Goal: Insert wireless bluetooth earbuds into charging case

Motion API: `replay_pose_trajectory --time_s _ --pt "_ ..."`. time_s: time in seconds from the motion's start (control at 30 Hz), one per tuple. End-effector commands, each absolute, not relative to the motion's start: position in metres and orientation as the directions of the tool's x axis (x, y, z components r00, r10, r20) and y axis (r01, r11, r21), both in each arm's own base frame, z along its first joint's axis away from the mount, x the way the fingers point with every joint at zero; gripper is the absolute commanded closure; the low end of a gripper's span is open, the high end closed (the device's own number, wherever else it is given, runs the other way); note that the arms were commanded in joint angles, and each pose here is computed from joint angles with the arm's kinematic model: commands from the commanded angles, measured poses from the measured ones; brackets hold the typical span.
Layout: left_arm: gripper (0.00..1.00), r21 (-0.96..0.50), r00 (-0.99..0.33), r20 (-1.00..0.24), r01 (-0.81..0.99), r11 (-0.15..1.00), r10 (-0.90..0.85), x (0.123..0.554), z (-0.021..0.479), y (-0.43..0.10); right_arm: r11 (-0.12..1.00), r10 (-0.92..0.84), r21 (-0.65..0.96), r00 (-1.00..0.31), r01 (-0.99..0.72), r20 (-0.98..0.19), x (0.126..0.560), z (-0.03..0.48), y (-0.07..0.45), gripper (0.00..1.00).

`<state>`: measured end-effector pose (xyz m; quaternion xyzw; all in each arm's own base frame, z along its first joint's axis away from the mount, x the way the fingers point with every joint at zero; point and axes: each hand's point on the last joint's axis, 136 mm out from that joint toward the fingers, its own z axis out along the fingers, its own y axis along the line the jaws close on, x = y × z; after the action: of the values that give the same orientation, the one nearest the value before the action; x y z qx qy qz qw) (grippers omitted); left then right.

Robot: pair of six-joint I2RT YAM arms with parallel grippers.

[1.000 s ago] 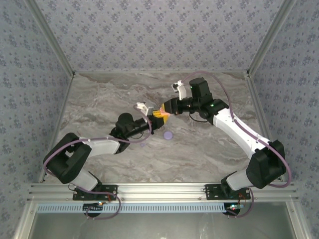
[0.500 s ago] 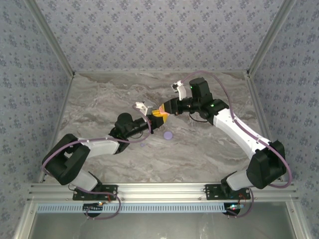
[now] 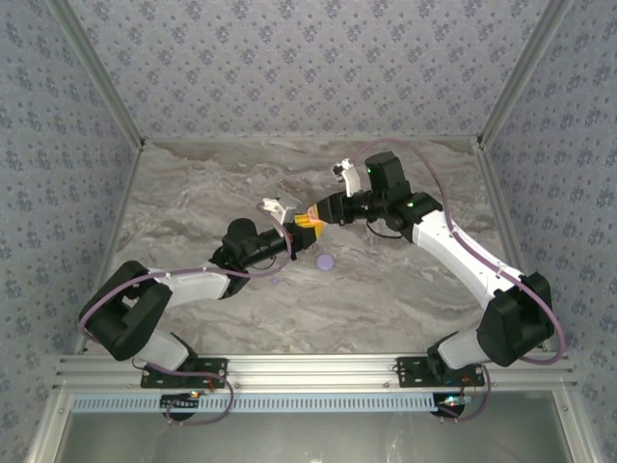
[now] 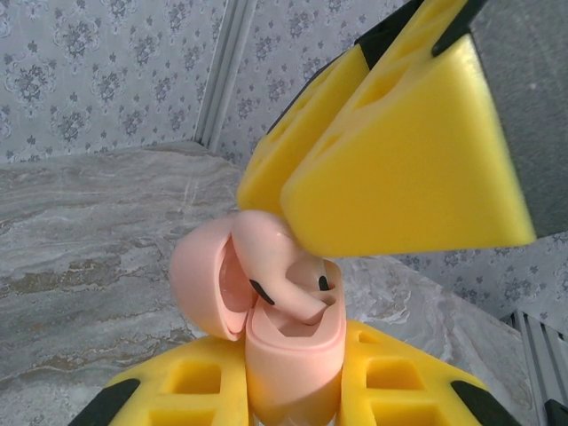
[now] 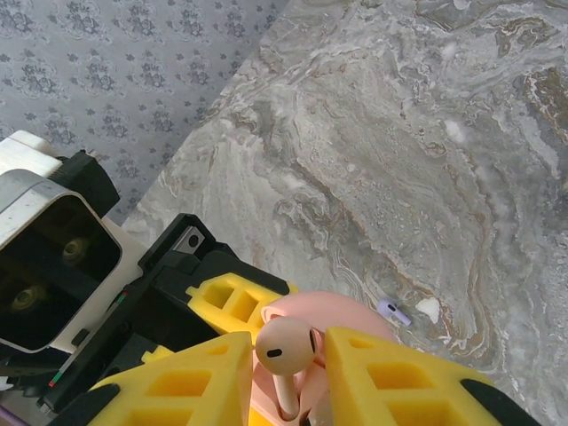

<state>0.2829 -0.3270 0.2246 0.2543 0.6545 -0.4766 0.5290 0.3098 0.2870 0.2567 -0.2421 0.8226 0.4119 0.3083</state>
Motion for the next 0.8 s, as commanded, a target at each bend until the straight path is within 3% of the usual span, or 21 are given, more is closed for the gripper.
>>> replay_pose_trajectory --time_s 0.0,0.77 --pt "0.84 -0.300 -0.240 -0.952 0.862 0.409 -0.192 0.278 0.246 -0.325 0.564 -0.169 0.506 -0.690 -0.653 -0.704 0.303 0.254 0.282 0.70" --pt "0.84 -0.212 -0.202 -0.977 0.873 0.439 -0.070 0.273 0.237 -0.324 0.556 -0.244 0.460 -0.665 -0.692 -0.705 0.292 0.256 0.284 0.72"
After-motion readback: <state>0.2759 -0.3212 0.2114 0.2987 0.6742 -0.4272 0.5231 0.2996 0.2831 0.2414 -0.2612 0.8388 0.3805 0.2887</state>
